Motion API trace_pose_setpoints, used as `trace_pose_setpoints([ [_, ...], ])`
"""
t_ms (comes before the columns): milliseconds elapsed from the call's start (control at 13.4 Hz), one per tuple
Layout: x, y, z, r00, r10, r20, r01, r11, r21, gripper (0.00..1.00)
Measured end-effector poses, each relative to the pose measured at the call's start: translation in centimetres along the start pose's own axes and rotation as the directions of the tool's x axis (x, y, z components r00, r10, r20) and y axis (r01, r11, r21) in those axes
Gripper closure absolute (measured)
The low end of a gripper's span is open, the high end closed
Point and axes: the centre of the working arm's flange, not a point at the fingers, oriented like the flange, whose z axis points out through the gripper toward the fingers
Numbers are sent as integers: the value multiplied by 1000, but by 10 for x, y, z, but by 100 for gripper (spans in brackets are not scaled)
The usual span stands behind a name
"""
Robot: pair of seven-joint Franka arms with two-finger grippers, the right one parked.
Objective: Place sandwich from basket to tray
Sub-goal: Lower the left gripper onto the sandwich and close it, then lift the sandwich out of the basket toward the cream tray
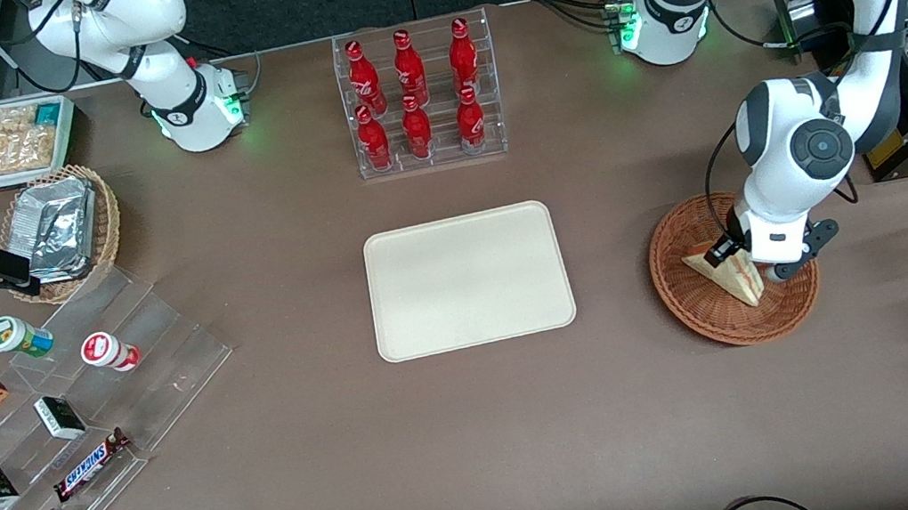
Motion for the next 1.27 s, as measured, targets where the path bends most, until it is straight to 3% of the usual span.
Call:
trace_pose_setpoints([
  [149,0,0,0,1000,0,-2,0,1000,-2,67],
  [372,3,2,-8,1000,-1,-5,1,1000,-1,77],
  [670,13,13,-94,997,11,76,-20,993,116,86],
  [819,3,37,-151,995,48,87,-60,989,137,86],
  [1117,-67,113,-202,973,220,68,-227,967,114,86],
  [1266,-105,144,-209,953,295,71,-300,950,81,86],
])
